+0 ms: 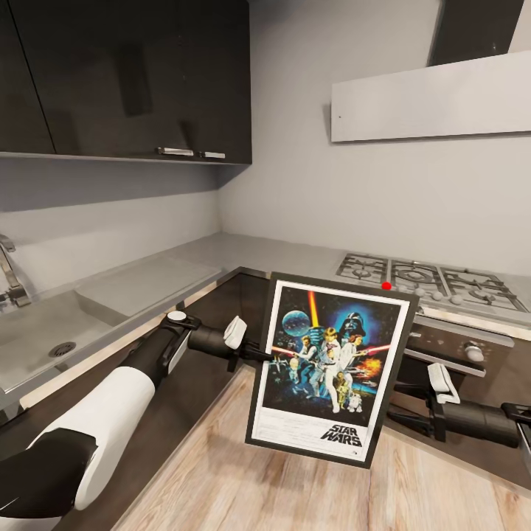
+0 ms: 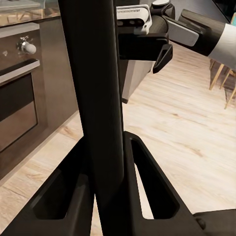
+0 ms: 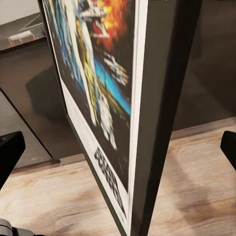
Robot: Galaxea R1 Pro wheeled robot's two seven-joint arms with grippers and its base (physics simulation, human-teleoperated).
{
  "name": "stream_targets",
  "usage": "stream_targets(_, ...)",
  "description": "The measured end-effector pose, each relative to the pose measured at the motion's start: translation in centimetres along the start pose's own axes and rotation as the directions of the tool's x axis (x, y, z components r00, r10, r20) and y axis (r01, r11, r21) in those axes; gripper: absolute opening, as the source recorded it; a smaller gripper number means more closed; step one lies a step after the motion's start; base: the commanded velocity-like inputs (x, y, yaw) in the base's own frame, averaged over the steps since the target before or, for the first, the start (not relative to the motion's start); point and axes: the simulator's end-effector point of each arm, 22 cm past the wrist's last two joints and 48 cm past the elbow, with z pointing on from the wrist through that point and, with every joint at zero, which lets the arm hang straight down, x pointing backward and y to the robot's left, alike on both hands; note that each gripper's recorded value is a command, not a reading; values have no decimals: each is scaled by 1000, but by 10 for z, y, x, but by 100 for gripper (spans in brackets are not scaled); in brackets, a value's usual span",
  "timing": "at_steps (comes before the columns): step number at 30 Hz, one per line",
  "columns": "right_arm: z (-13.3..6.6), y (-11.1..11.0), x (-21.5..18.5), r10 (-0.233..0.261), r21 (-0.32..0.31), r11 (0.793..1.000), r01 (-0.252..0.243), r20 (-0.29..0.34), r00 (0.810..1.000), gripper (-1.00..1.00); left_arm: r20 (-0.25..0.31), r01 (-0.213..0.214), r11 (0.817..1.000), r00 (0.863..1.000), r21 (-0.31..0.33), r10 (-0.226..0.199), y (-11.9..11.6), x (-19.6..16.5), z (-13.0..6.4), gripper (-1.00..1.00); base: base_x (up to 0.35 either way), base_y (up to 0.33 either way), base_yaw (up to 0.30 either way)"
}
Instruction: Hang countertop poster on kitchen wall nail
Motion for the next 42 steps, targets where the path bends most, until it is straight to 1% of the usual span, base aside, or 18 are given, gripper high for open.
stream_targets(4,0,0,0,0,-1,1000,0,1,1000,100,0,0,1000,1000,0,0,0,0,0,-100,0,0,0)
stream_targets(7,6,4,0,6,-12,1000,-6,10,1000,100,1,-1,1000,1000,0,1,0,0,0,-100,0,0,0)
stream_targets(16,15,10,4,6,-37,999,-6,-4,1000,100,1,-1,1000,1000,-1,1,0,0,0,-100,0,0,0)
stream_targets(38,16,10,4,6,-39,999,-7,-6,1000,100,1,0,1000,1000,-5,0,1,0,-2,-100,0,0,0)
stream_targets(39,16,10,4,6,-39,999,-6,-6,1000,-100,1,0,1000,1000,-5,0,1,0,-3,-100,0,0,0)
stream_targets(42,16,10,4,6,-37,999,-6,-6,1000,-100,1,-1,1000,1000,-5,1,1,0,-3,-100,0,0,0)
